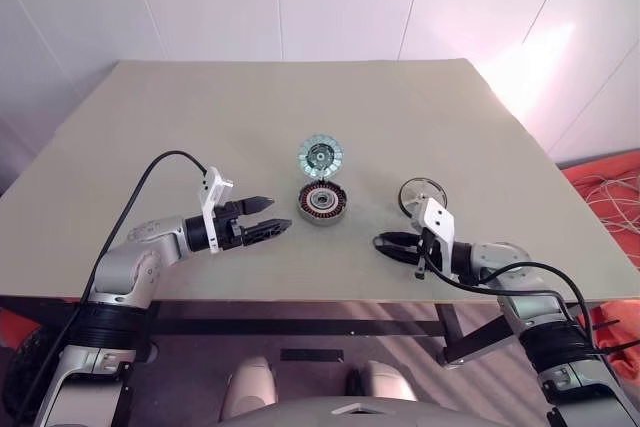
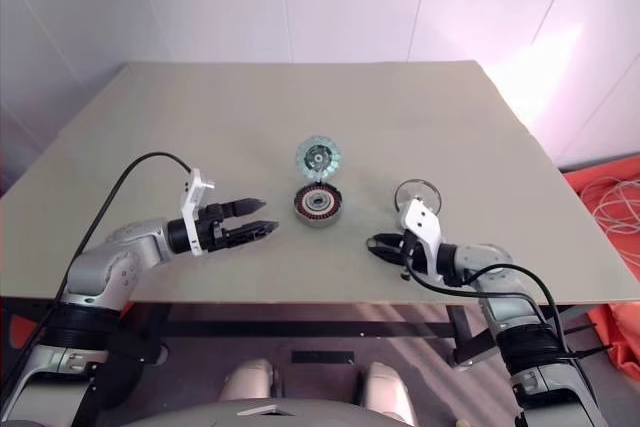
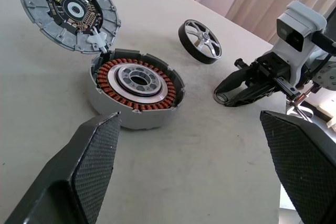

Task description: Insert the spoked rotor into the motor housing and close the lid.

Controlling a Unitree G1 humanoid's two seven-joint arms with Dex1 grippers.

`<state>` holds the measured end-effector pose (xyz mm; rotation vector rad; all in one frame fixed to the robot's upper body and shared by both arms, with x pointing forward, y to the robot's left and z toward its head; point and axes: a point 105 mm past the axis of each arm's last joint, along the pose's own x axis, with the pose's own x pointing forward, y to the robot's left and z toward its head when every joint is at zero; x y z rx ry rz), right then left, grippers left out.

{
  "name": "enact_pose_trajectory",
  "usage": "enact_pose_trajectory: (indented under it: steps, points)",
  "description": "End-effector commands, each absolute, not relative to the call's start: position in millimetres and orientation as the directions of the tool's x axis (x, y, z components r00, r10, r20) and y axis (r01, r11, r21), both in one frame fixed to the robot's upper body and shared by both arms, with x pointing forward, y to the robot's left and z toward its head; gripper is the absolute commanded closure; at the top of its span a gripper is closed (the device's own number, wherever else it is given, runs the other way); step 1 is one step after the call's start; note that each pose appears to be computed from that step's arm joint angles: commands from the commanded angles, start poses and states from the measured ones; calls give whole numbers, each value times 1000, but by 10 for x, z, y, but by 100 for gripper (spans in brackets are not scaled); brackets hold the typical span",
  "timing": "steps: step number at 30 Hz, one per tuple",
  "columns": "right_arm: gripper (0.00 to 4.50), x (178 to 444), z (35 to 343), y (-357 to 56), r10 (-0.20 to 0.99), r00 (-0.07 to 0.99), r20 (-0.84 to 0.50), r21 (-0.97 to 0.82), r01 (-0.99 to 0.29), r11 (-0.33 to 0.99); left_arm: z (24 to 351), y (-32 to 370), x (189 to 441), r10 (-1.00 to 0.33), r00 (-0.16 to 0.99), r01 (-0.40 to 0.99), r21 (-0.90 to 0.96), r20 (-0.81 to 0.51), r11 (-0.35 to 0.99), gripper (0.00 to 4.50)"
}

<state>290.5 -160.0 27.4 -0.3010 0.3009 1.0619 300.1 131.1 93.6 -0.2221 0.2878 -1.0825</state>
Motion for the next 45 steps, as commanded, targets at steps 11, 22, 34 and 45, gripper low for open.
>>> enact_pose_trajectory:
  steps: [11,22,34,45]
  points:
    - [384,3254,771,-1296,839,487,-243,-136,-874,467,1096,1336,3061,-886,455,848,-260,-87,461,0]
    - [384,3409,1149,-748,865,434,-252,-154,-900,407,1086,1362,3043,-878,469,842,-256,-89,476,0]
    - [384,3554,917,-598,837,436,-331,-105,-898,426,1087,1380,3038,-872,481,838,-246,-89,488,0]
    - [384,3655,885,-597,826,451,-336,-109,-890,442,1091,1380,3029,-872,481,838,-245,-89,487,0]
